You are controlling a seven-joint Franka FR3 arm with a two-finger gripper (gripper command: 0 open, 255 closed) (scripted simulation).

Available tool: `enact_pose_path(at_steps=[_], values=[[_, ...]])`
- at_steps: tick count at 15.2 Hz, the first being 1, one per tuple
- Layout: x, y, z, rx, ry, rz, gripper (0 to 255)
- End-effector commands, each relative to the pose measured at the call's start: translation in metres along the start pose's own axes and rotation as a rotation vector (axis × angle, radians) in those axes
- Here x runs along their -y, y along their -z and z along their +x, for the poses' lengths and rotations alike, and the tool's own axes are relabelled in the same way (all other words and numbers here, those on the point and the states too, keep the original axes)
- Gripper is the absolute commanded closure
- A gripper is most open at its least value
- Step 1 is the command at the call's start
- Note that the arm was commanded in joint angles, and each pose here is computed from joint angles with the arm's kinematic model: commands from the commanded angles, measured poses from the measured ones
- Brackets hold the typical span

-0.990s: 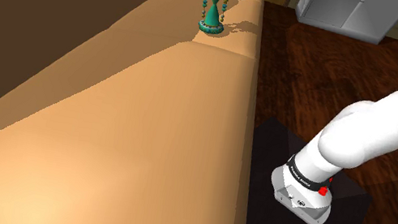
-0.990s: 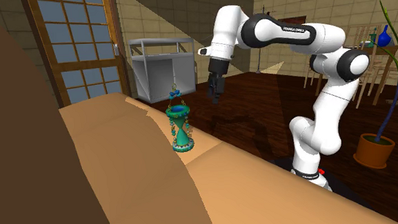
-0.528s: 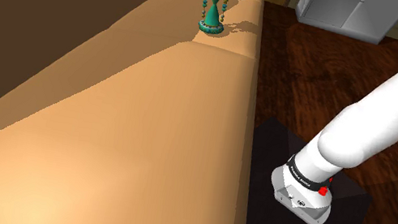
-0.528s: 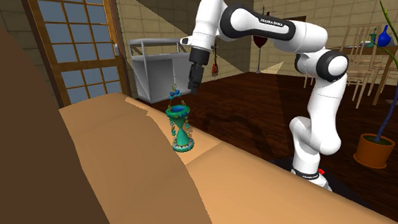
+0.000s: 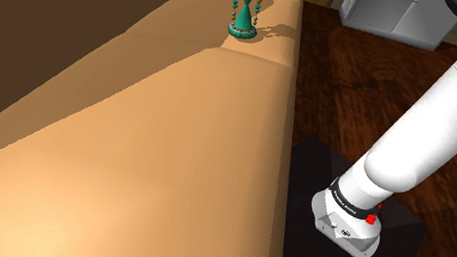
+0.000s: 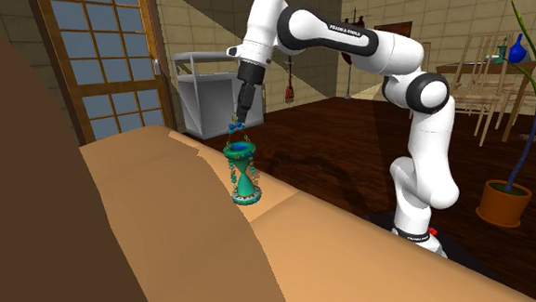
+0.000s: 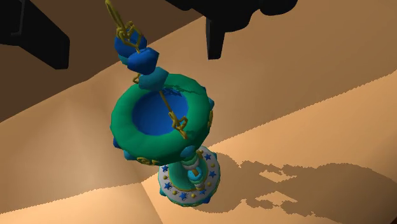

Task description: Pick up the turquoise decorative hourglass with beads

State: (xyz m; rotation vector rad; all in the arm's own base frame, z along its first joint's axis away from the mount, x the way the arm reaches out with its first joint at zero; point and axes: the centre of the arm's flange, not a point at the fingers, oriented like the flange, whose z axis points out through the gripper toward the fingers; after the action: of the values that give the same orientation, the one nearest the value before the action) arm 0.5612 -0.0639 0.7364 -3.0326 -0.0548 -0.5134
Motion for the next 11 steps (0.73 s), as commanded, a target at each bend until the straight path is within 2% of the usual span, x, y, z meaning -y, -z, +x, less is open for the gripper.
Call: enact_pose_path(at_steps=[1,5,6,11], values=[[-0.001,-0.01,-0.003,-0.001,0.0,0.0,0],[-0.002,-0.022,-0.007,-0.001,0.0,0.0,0],[-0.002,-0.023,-0.007,-0.001,0.0,0.0,255],[-0.002,-0.022,-0.008,-0.001,0.0,0.0,255]])
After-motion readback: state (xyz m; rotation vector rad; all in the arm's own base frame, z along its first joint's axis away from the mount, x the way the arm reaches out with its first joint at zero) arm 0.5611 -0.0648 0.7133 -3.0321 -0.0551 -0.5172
